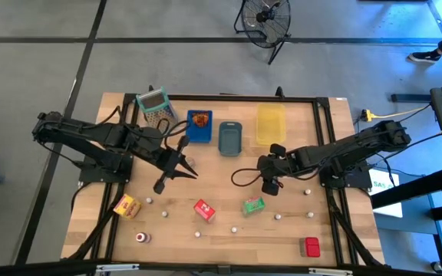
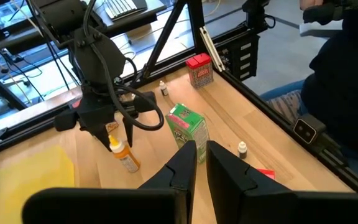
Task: Pick & Place Kitchen Items
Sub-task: Put the big yellow food coloring bottle into the dark green bin
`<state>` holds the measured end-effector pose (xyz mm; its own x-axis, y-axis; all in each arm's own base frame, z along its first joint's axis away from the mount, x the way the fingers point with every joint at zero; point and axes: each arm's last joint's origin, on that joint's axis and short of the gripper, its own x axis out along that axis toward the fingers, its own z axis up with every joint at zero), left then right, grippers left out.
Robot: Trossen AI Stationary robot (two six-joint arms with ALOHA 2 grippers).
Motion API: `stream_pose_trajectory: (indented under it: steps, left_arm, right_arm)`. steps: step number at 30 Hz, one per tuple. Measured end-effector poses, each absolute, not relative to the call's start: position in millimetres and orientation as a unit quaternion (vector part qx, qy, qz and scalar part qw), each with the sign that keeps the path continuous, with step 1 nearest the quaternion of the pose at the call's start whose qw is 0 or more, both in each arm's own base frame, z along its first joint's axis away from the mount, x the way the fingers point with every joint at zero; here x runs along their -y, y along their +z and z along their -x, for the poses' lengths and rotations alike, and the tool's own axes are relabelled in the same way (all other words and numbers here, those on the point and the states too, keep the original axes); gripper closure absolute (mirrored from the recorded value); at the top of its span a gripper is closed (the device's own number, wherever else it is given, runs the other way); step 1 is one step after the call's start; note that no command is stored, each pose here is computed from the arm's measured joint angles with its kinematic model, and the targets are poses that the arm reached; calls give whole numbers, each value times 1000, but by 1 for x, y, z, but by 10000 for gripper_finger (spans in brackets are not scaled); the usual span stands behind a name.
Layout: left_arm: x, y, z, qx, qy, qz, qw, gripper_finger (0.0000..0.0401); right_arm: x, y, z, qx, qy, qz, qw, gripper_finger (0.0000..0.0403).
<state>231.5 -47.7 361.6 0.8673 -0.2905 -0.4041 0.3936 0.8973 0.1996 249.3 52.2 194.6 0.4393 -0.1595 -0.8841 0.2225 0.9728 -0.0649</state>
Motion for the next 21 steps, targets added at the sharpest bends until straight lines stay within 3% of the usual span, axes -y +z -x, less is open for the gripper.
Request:
stream_pose_trajectory:
  steps: [12, 21]
  left_arm:
    - [48, 362, -231, -185, -179, -139, 956, 370]
    - [48, 362, -231, -185, -179, -138, 956, 370]
  right_arm:
    - [-52, 195, -250, -516, -108, -28, 850, 279]
    - [-52, 196, -250, -516, -108, -24, 850, 282]
